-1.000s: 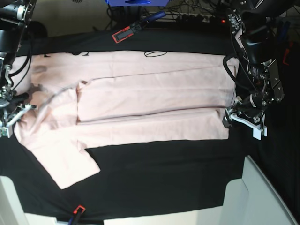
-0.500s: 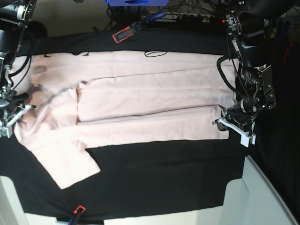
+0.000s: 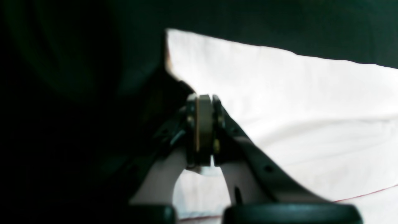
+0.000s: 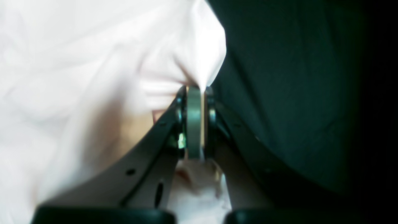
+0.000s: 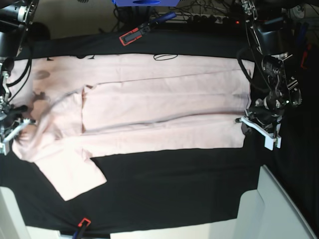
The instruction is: Fold the T-shirt properly
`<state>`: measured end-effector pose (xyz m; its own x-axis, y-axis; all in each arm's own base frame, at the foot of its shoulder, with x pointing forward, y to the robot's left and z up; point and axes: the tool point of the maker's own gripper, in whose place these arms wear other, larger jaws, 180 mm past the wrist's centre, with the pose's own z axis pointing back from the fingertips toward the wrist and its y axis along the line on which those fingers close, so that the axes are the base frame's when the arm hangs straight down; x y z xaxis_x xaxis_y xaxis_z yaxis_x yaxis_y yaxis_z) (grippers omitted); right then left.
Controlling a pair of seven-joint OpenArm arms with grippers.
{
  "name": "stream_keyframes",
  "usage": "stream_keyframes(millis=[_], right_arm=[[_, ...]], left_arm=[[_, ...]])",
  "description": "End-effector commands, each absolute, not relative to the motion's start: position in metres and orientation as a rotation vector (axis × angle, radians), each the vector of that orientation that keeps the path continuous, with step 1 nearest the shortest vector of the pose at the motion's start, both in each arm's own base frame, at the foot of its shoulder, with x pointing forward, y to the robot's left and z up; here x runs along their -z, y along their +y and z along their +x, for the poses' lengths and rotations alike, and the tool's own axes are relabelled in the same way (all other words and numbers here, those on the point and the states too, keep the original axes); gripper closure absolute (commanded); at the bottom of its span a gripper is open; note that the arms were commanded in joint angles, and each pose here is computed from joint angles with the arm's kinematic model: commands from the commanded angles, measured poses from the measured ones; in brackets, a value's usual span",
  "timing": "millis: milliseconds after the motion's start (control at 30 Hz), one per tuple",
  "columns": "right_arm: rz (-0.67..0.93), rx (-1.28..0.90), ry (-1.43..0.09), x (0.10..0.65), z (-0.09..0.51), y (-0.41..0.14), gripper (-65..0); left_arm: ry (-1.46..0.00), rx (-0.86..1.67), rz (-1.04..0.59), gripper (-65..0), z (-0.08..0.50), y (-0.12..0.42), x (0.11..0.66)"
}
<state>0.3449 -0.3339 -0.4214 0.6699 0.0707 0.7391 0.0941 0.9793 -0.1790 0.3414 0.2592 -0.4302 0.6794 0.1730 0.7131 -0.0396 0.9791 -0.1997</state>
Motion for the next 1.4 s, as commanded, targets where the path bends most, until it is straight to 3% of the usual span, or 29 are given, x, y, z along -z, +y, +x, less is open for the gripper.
stream_keyframes(millis=[0, 300, 533, 767, 1000, 1367], right_arm=[[-0.239, 0.014, -0.905, 0.398, 0.358, -0.345, 0.0], [-0.259, -0.009, -0.914, 0.394, 0.348, -0.342, 0.0], [-0.29, 0.092, -0.859, 0.397, 0.325, -0.373, 0.0], [-0.256, 0.05, -0.764, 0.419, 0.3, -0.367, 0.0], [-0.236, 0.043, -0.676, 0.439, 0.271, -0.352, 0.0], [-0.227, 0.156, -0.563, 0.445, 0.234, -0.34, 0.0]], left_arm=[[-0.879, -0.107, -0.169, 0.0, 0.352, 0.262, 0.412], [-0.905, -0.051, -0.133, 0.0, 0.33, 0.26, 0.4], [-0.934, -0.001, -0.105, 0.0, 0.316, 0.257, 0.385], [-0.953, 0.043, -0.09, 0.0, 0.303, 0.249, 0.373], [-0.876, 0.046, -0.09, 0.0, 0.273, 0.248, 0.396], [-0.733, 0.156, 0.082, 0.0, 0.244, 0.251, 0.428]])
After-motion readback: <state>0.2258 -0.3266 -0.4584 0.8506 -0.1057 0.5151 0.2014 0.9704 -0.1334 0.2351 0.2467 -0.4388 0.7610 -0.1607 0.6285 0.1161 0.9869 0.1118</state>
